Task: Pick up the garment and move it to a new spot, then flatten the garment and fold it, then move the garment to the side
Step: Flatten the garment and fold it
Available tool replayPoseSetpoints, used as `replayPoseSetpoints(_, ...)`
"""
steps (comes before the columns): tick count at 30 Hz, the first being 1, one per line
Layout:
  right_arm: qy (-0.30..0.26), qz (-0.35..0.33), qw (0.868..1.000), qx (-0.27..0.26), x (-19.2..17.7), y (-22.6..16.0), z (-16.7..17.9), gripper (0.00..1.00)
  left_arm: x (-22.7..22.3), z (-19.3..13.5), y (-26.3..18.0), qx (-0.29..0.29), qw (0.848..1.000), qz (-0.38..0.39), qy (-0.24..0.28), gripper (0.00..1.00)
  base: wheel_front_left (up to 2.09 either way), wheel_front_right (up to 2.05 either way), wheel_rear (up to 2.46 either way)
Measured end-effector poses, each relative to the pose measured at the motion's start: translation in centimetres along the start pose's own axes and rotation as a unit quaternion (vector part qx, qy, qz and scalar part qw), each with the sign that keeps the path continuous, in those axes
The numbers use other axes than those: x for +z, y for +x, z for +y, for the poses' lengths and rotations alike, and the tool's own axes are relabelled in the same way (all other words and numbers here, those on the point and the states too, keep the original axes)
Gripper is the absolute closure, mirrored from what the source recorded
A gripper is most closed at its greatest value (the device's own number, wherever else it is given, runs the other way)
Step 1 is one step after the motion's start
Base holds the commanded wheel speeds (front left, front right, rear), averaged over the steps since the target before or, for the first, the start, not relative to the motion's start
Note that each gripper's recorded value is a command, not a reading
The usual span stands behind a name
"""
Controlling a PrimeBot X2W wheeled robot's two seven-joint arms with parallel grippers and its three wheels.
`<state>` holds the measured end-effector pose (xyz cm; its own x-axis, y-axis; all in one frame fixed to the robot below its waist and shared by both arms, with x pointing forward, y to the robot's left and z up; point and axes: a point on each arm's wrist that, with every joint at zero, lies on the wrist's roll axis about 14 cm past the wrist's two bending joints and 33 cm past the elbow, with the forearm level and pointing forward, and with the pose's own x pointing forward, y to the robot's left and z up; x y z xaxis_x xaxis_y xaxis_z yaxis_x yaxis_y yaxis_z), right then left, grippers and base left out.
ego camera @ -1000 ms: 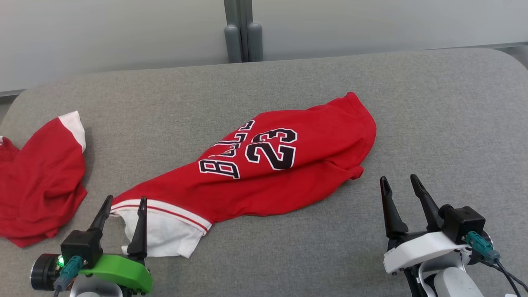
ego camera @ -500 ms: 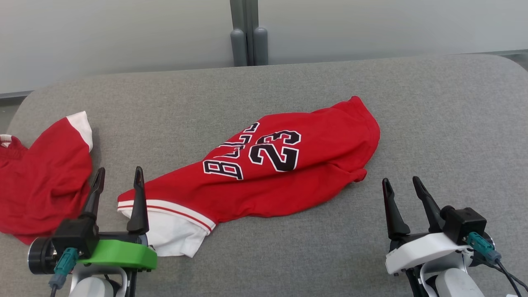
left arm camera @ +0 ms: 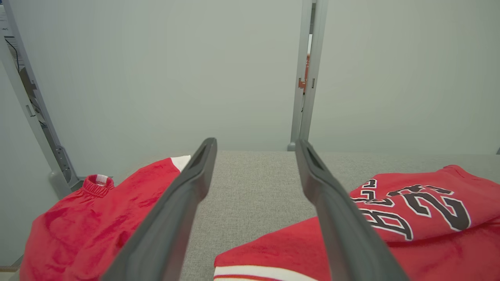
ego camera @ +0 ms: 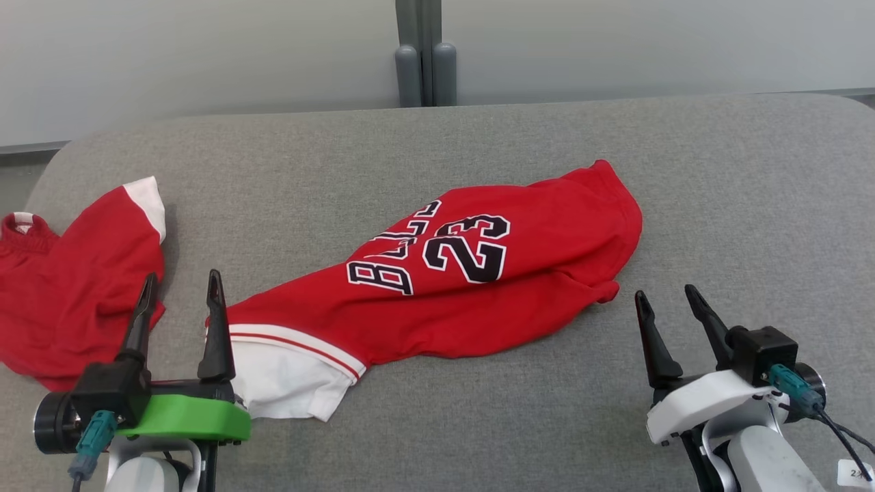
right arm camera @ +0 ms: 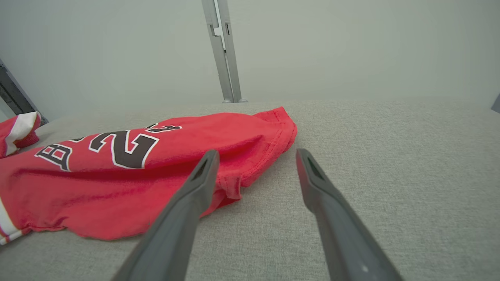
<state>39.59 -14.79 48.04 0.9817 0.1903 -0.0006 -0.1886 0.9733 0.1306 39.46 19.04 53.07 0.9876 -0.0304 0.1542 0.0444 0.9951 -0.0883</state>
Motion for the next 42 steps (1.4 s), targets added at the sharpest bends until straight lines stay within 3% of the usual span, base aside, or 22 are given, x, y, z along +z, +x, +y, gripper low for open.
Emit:
replayPoseSetpoints(18,-0.02,0.124,0.989,0.073,-7.0,4.2,2.5,0.0,-2.0,1.5,-0.5,0.024,0.999,0.028,-0.005,0.0,0.0,0.0,0.0)
replayPoseSetpoints(19,-0.018,0.129,0.989,0.076,-7.3,4.3,2.7,0.47,-2.0,1.6,-0.5,0.026,0.999,0.029,-0.005,0.0,0.0,0.0,0.0)
replayPoseSetpoints(20,-0.015,0.136,0.987,0.08,-7.7,4.4,3.0,0.8,-2.1,1.8,-0.5,0.028,0.999,0.031,-0.006,0.0,0.0,0.0,0.0)
replayPoseSetpoints(21,-0.011,0.143,0.986,0.083,-8.1,4.4,3.3,1.0,-2.3,1.9,-0.6,0.03,0.999,0.032,-0.006,0.0,0.0,0.0,0.0)
replayPoseSetpoints(25,-0.004,0.154,0.984,0.09,-8.7,4.5,3.7,1.0,-2.5,2.0,-0.7,0.033,0.999,0.037,-0.006,0.0,0.0,0.0,0.0)
replayPoseSetpoints(30,0.004,0.127,0.988,0.091,-6.9,4.6,3.8,1.0,-2.4,1.6,-0.6,0.028,0.999,0.035,-0.009,0.0,0.0,0.0,0.0)
replayPoseSetpoints(42,0.01,0.094,0.995,0.041,-5.2,-1.9,0.3,1.0,-2.7,-1.2,-0.4,-0.01,0.999,0.038,-0.023,0.0,0.0,0.0,0.0)
